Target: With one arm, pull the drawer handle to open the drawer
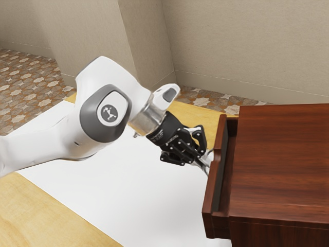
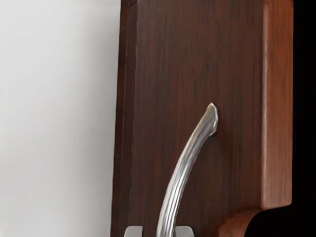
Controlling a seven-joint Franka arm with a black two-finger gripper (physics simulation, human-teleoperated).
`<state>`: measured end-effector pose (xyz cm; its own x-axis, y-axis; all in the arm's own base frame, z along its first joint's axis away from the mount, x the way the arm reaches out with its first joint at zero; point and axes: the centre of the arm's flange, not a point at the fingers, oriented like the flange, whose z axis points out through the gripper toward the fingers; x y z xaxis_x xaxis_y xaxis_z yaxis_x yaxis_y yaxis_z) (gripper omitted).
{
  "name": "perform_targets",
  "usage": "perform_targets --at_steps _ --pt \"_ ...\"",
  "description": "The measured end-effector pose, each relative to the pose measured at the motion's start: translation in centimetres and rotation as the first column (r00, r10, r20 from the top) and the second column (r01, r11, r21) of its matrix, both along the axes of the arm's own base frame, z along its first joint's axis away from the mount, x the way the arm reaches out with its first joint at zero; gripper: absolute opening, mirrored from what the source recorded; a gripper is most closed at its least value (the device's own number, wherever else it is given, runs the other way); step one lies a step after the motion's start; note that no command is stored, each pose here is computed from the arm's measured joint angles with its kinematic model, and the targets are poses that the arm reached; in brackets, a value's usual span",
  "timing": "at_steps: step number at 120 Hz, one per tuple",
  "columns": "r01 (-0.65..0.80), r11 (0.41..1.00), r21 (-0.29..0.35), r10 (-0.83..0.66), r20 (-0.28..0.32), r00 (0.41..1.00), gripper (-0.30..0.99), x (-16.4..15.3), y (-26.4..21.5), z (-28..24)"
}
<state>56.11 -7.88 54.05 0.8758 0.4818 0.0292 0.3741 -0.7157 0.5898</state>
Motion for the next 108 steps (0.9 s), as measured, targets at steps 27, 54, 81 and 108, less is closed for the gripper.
perform_targets --at_steps 27,54,81,108 --pt "-0.008 1.0 0.001 0.008 0.002 1.0 -0.01 -0.6 1.2 0.3" --pt "-0.017 1.0 0.003 0.017 -0.004 1.0 -0.01 -1.2 2.1 0.0" --pt "-0.025 1.0 0.002 0.025 0.002 1.0 -0.01 -1.8 3.1 0.2" --pt "-0.059 0.998 -0.002 0.059 0.0 0.998 -0.01 -2.5 5.7 0.1"
